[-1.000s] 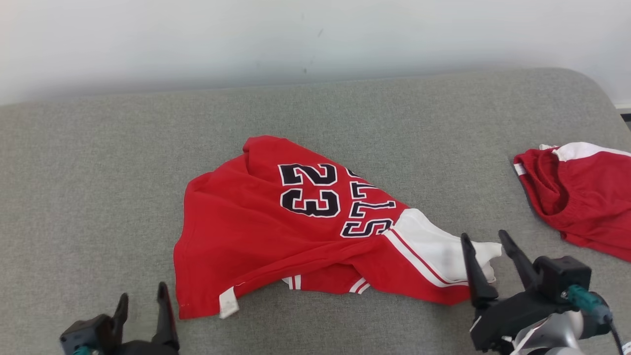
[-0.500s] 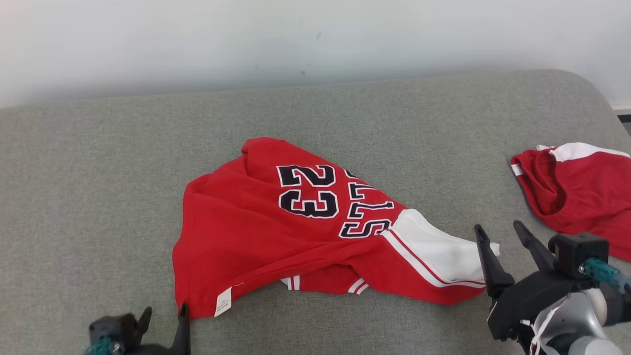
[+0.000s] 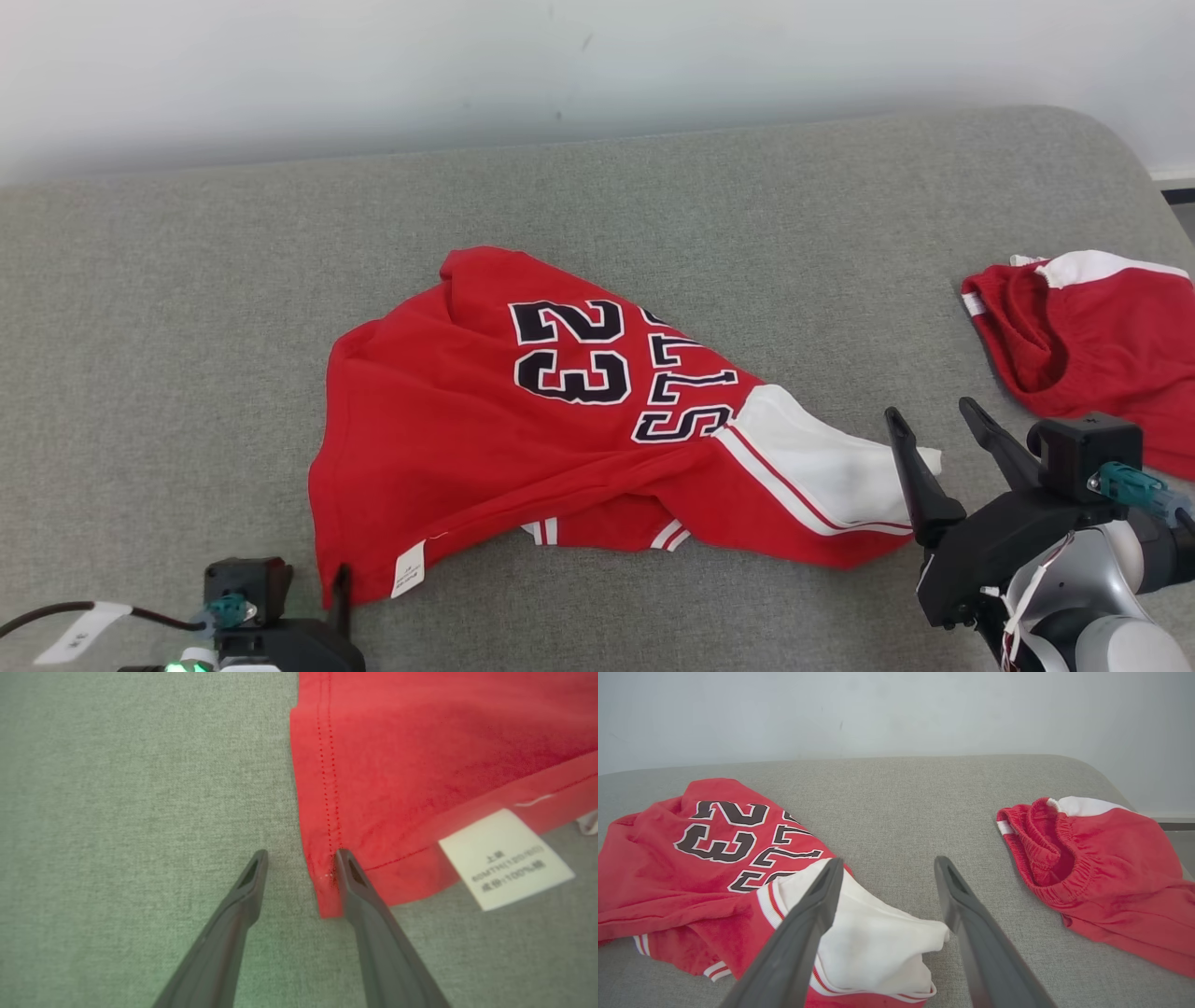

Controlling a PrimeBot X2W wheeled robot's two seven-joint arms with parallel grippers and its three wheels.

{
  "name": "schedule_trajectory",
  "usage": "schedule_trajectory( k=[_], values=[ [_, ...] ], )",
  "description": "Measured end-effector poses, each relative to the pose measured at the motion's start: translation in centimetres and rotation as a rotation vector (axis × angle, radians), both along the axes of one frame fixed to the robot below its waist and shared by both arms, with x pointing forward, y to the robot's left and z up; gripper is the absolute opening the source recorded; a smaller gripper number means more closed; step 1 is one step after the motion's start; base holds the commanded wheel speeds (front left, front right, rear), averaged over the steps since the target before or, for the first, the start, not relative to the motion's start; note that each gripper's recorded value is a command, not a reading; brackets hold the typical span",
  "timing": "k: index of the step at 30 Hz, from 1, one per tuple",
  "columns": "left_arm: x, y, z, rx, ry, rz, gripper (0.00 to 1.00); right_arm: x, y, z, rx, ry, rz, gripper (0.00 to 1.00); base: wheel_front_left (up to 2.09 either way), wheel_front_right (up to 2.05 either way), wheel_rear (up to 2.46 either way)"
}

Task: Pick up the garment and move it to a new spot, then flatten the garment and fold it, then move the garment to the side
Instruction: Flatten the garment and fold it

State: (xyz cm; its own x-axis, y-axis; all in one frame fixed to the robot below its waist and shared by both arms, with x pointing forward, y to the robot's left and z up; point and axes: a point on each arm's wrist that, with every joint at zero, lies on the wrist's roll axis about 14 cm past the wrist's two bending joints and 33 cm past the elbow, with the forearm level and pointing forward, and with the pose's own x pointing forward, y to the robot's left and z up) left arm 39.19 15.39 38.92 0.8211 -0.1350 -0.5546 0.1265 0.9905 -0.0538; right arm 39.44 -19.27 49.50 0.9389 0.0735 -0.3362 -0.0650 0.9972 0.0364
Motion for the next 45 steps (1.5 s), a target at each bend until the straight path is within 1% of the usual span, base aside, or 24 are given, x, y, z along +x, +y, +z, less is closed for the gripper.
schedule_trajectory(
  k=[1,3,4,5,7,9,10,12,13,14,16,17,18,19,26,32,34,35,37,38,40,43,44,45],
  values=[
    [0.0,-0.2,0.0,0.004,0.001,-0.011,0.78,0.0,0.0,0.0,0.0,0.001,-0.001,1.0,0.0,0.0,0.0],
    [-0.2,-0.4,0.0,0.01,0.012,-0.031,0.73,0.1,0.0,-0.1,0.001,0.003,-0.002,1.0,0.0,0.0,0.0],
    [-0.3,-0.6,0.0,0.012,0.017,-0.044,0.64,0.1,0.0,-0.2,0.001,0.004,-0.002,1.0,0.0,0.0,0.0],
    [-0.3,-0.8,0.0,0.011,0.021,-0.051,0.6,0.1,0.0,-0.2,0.002,0.007,-0.002,1.0,0.0,0.0,0.0],
    [-0.3,-1.2,0.1,0.006,0.028,-0.068,0.58,0.2,0.1,-0.3,0.004,0.008,0.0,1.0,0.0,0.0,0.0],
    [-0.4,-1.5,0.0,0.003,0.034,-0.08,0.47,0.2,0.1,-0.4,0.005,0.01,0.001,1.0,0.0,0.0,0.0],
    [-0.5,-1.6,0.0,0.003,0.037,-0.084,0.44,0.2,0.2,-0.4,0.005,0.011,0.002,1.0,0.0,0.0,0.0],
    [-0.5,-1.8,0.0,0.002,0.04,-0.094,0.11,0.2,0.3,-0.5,0.007,0.015,0.004,1.0,0.0,0.0,0.0],
    [-0.5,-1.9,0.1,0.004,0.038,-0.097,0.0,0.2,0.3,-0.6,0.008,0.016,0.005,1.0,0.0,0.0,0.0],
    [-0.4,-1.8,0.2,0.01,0.032,-0.095,0.0,0.1,0.3,-0.6,0.009,0.017,0.004,1.0,0.0,0.0,0.0],
    [-0.2,-1.4,0.4,0.026,0.018,-0.084,0.28,0.1,0.2,-0.6,0.008,0.017,0.001,1.0,0.0,0.0,0.0],
    [-0.1,-1.3,0.5,0.03,0.014,-0.08,0.46,0.1,0.2,-0.5,0.008,0.015,0.0,1.0,0.0,0.0,0.0],
    [-0.1,-1.2,0.6,0.036,0.009,-0.078,0.84,0.1,0.2,-0.6,0.008,0.015,-0.001,1.0,0.0,0.0,0.0],
    [0.0,-1.1,0.7,0.041,0.005,-0.076,1.0,0.1,0.1,-0.6,0.008,0.015,-0.001,1.0,0.0,0.0,0.0],
    [0.0,-0.5,1.0,0.09,-0.018,-0.078,1.0,0.2,0.4,-0.8,0.013,0.02,0.002,1.0,0.0,0.0,0.0],
    [-0.3,-1.3,0.8,0.084,0.0,-0.116,0.98,0.2,0.5,-1.1,0.018,0.029,0.005,1.0,0.0,0.0,0.0],
    [0.1,-1.6,1.1,0.081,-0.009,-0.12,0.8,0.2,0.6,-1.2,0.019,0.033,0.004,1.0,0.0,0.0,0.0],
    [0.3,-1.6,1.1,0.081,-0.013,-0.121,0.74,0.1,0.5,-1.2,0.019,0.034,0.003,1.0,0.0,0.0,0.0],
    [0.3,-1.7,1.1,0.082,-0.012,-0.122,0.49,0.1,0.4,-1.3,0.018,0.037,0.0,1.0,0.0,0.0,0.0],
    [0.4,-1.7,1.1,0.083,-0.013,-0.121,0.49,0.1,0.4,-1.3,0.019,0.037,-0.002,1.0,0.0,0.0,0.0],
    [0.4,-1.7,1.0,0.086,-0.006,-0.124,0.42,0.0,0.3,-1.3,0.019,0.038,-0.005,1.0,0.0,0.0,0.0],
    [0.4,-1.6,1.1,0.09,-0.003,-0.115,0.39,0.0,0.2,-1.3,0.02,0.038,-0.008,1.0,0.0,0.0,0.0],
    [0.4,-1.5,1.1,0.091,-0.005,-0.109,0.36,0.0,0.2,-1.3,0.021,0.038,-0.009,1.0,0.0,0.0,0.0],
    [0.4,-1.5,1.2,0.092,-0.004,-0.106,0.29,0.0,0.2,-1.3,0.022,0.037,-0.008,1.0,0.0,0.0,0.0]
  ],
)
